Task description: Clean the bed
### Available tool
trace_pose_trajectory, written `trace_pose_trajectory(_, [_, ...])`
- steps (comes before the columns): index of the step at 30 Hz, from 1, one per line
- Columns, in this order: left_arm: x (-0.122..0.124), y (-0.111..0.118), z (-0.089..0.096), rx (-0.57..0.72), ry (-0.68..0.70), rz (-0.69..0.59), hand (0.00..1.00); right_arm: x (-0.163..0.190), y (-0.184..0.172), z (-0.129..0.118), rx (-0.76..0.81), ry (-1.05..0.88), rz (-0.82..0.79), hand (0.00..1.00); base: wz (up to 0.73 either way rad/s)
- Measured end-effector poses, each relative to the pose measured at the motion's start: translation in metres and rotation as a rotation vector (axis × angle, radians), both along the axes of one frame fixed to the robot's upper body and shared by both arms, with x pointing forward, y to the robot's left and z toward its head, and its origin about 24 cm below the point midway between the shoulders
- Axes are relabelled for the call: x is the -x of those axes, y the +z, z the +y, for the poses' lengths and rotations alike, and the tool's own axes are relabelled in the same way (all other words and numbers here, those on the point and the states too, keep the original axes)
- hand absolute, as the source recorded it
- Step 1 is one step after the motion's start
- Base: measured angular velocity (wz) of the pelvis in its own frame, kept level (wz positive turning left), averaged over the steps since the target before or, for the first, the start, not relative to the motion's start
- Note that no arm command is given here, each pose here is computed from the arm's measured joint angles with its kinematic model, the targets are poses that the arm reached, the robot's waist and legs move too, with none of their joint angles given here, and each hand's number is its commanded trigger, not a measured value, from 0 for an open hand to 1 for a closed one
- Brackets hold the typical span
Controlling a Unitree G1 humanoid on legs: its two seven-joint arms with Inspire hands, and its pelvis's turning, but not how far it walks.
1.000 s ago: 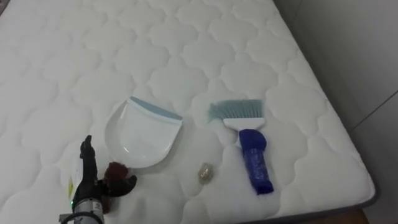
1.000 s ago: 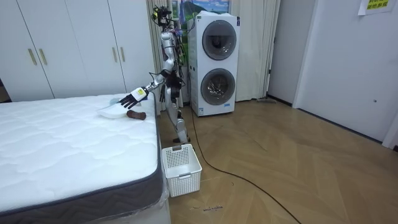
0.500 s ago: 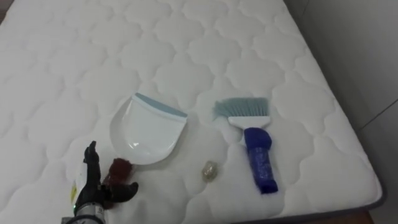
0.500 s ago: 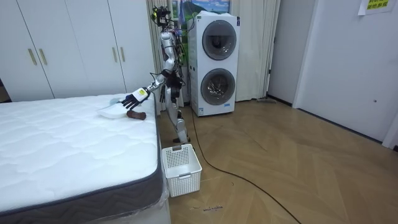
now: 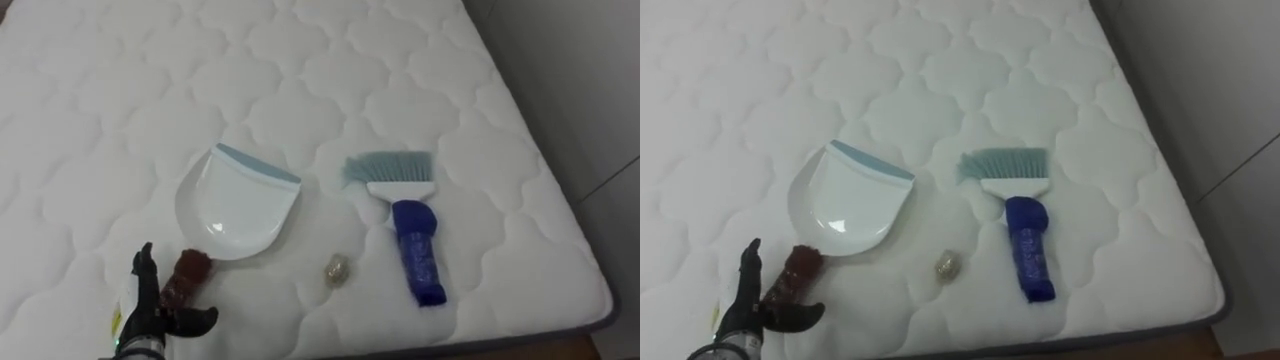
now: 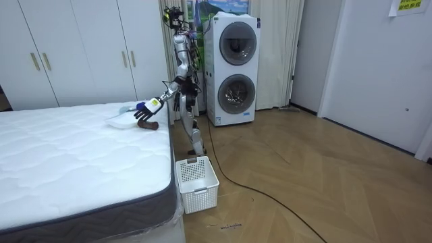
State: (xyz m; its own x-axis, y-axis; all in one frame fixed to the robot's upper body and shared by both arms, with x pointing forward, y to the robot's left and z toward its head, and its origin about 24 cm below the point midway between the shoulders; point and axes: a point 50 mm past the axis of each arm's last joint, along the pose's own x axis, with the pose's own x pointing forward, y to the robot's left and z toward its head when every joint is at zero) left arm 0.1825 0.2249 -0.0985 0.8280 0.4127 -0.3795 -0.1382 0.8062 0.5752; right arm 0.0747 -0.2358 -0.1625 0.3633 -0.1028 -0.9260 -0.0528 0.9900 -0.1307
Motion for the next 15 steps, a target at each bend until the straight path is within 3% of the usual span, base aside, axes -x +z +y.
trace_pose_trajectory(15, [-0.03, 0.009, 0.004, -0.007, 0.028, -0.03, 0.0, -0.011, 0.002, 0.0, 0.017, 0.003, -0.017, 0.0, -0.01])
